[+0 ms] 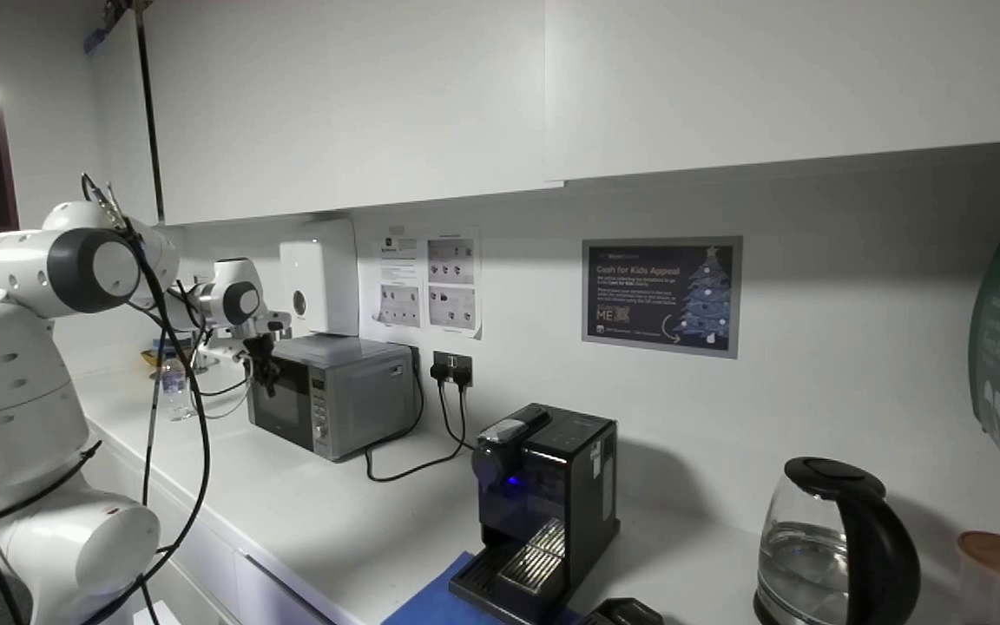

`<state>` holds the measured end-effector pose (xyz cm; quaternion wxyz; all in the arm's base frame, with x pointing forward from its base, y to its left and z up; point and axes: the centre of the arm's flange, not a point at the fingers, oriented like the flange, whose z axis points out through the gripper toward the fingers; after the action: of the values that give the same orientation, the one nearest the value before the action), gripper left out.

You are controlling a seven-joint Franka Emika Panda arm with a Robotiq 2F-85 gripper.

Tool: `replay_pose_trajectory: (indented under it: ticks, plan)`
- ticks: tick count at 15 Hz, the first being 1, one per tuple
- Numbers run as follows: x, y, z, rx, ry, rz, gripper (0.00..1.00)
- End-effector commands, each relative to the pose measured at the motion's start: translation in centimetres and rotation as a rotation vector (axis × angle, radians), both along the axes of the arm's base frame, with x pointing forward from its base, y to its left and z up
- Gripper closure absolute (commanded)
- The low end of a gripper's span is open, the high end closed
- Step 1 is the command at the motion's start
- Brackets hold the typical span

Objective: Close the microwave door then press a button on the microwave.

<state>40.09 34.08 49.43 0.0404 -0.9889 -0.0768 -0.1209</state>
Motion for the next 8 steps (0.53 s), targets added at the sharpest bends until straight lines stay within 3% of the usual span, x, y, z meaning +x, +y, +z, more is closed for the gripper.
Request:
replay_pose_trajectory:
  ticks: [1, 8]
  plan:
    - [-2.1, -0.8, 1.5, 0.0, 0.021, 0.011, 1.0]
    - [-5.2, -1.7, 2.5, -0.012, 0.052, -0.005, 1.0]
